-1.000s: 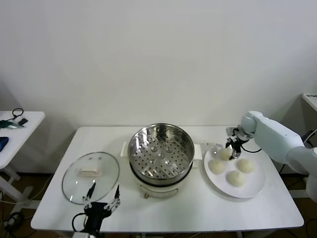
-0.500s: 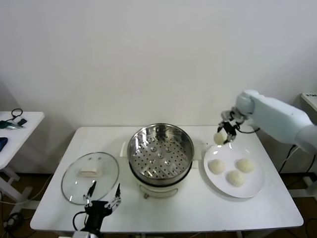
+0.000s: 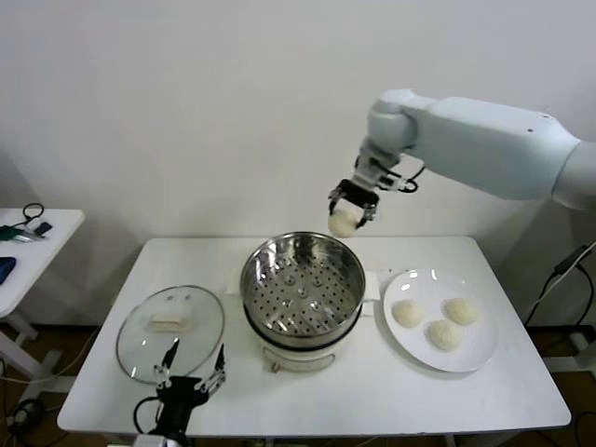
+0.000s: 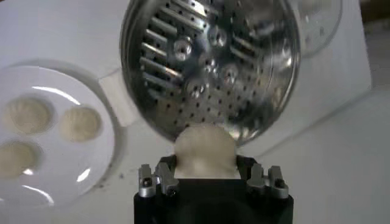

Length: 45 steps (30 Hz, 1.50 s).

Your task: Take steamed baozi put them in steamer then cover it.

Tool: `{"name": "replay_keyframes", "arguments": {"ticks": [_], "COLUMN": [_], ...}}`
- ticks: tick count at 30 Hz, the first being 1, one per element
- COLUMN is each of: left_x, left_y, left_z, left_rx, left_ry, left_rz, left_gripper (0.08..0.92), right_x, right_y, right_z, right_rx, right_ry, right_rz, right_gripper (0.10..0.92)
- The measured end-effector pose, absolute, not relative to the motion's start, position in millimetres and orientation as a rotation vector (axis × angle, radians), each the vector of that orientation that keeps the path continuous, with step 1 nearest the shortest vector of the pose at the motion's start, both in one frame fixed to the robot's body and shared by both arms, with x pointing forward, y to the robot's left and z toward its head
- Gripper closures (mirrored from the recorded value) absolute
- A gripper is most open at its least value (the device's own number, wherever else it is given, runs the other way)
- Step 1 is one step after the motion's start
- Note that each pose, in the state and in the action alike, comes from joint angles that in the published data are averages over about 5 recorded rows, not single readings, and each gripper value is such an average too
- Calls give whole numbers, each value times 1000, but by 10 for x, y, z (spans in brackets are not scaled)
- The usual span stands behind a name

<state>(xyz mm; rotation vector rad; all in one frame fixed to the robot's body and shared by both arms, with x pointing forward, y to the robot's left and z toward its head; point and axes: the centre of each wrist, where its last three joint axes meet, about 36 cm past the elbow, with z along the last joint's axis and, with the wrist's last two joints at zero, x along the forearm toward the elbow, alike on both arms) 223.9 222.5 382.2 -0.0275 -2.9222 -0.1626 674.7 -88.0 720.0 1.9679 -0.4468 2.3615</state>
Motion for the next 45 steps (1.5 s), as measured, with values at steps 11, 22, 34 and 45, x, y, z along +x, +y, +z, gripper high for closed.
{"name": "replay_keyframes", "arguments": {"ticks": [11,22,34,45], "left_x": [2231,2250,2245,2215], "left_y": [2239,2264,2247,2230], "left_z": [3849,3834,3831,3880], "left_rx": [-20,-6,4,0], "left_ry": [-2927,-2925,-2925,-2933], "left_rz": [-162,-161,-156,-168], "left_gripper": [177,177,177,177], "right_x": [6797,6971,7033,6995], "right_y": [-489,-409,-461,-1419], "right_z": [6498,5980,6239,7210], "right_rx": [2010,2029,2072,1817], "right_ry": [-234,-247,-360,-821], "right_rz": [2445,2459,2393,2093], "right_gripper": [361,347,200,200]}}
